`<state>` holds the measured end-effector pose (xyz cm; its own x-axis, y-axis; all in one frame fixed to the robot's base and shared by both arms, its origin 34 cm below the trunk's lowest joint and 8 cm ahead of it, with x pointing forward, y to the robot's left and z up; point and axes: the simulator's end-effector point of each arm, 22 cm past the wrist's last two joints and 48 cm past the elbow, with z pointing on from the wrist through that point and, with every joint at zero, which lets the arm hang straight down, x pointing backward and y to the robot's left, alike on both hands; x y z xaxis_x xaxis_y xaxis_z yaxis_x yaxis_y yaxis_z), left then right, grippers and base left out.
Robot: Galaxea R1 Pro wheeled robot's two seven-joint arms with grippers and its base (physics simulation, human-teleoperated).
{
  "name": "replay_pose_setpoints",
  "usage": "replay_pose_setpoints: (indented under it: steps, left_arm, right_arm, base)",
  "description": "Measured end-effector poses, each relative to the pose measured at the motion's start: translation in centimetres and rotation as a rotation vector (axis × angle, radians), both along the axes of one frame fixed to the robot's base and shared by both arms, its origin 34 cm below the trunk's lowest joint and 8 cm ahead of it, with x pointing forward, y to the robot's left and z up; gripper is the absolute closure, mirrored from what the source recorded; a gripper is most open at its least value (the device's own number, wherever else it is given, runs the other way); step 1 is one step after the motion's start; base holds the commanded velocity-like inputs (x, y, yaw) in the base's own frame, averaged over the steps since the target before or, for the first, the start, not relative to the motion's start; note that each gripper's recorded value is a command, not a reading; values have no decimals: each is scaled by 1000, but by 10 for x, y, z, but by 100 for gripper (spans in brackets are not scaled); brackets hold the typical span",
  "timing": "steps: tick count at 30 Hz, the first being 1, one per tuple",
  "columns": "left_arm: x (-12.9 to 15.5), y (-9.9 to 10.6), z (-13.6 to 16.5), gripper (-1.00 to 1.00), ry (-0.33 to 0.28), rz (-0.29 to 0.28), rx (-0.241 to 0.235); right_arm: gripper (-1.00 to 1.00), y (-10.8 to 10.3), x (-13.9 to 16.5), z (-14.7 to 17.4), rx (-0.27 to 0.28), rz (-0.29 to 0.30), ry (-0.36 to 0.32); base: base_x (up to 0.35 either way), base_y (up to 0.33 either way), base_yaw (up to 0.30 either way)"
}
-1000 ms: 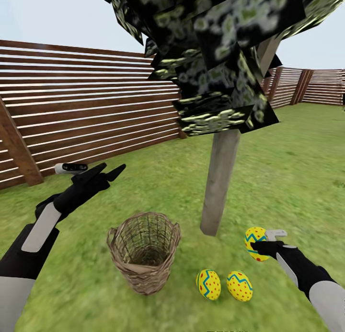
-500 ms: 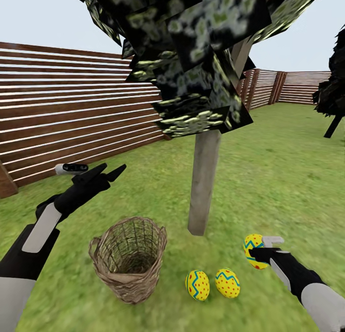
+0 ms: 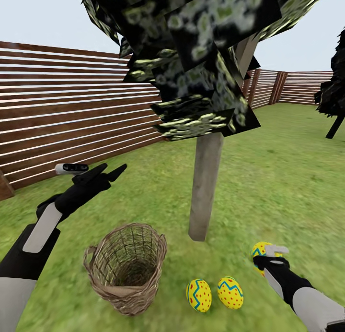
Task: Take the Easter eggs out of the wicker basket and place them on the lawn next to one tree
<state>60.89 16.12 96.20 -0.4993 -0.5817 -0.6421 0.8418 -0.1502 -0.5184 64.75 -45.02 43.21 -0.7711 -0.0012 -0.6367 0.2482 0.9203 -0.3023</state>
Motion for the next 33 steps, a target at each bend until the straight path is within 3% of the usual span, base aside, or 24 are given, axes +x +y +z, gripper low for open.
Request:
replay_pose_setpoints:
  steps: [4,19,33]
  left_arm:
    - [-1,-4,-2,-100,3,-6,-13]
    - [-10,-18,-40,-100,4,-18,11]
    - [-19,-18,-70,-100,0,-22,10]
  right_arm:
    - [100,-9,-7,-4,-21,-27,18]
    - [100,-9,-11,-34,-33,-18,7]
    - [100,-7,-18,-65,-32,-11,6]
  base:
    - [0,0,0]
    - [0,0,0]
    - [0,0,0]
